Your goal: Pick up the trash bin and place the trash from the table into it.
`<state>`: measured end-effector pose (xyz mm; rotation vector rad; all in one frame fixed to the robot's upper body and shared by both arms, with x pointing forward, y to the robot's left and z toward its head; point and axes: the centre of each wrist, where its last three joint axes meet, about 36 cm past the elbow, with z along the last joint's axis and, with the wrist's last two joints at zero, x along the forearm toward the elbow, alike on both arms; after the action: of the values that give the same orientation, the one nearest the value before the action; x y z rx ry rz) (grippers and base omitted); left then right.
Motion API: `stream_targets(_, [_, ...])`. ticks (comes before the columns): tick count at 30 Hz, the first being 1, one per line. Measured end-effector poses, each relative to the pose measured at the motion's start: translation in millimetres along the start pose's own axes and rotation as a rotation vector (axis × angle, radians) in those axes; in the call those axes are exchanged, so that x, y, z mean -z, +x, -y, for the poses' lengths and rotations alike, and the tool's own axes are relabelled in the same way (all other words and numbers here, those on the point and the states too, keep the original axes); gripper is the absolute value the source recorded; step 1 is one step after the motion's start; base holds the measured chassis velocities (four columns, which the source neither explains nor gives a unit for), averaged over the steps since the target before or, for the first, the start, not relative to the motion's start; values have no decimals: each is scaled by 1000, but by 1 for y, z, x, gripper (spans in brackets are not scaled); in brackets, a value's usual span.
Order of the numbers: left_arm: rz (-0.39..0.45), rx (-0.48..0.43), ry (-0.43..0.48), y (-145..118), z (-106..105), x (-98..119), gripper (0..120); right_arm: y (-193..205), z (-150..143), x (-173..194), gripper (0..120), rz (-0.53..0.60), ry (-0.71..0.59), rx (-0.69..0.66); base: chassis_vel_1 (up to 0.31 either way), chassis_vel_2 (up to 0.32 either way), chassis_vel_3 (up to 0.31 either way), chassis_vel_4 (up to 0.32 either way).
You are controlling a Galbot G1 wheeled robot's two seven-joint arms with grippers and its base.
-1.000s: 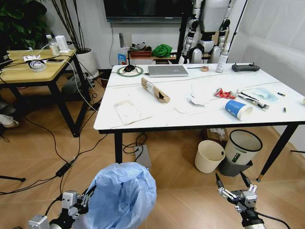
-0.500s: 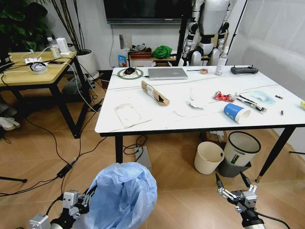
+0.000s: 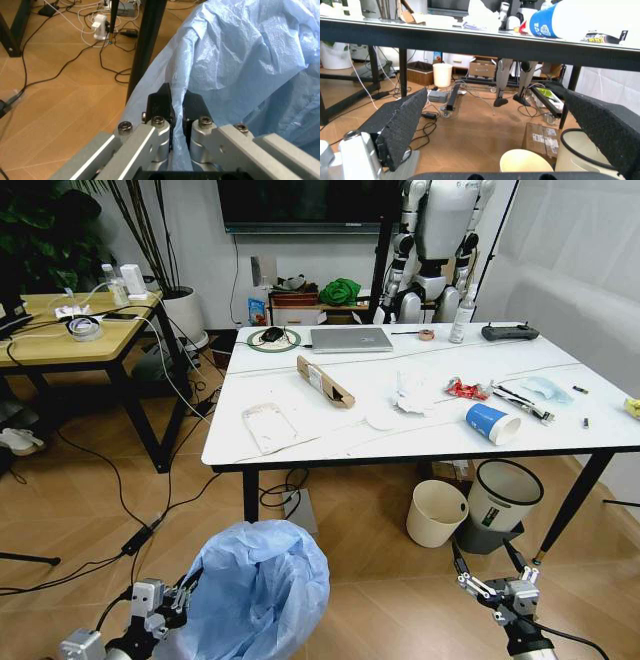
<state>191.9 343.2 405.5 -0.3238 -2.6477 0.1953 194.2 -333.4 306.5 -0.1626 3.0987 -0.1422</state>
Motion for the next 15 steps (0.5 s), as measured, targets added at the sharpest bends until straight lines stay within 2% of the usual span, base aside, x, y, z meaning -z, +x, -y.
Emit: stream_targets(15, [0, 3, 1, 0, 0, -2, 0, 0, 0, 1, 100, 5, 2, -1, 0, 0, 0, 0])
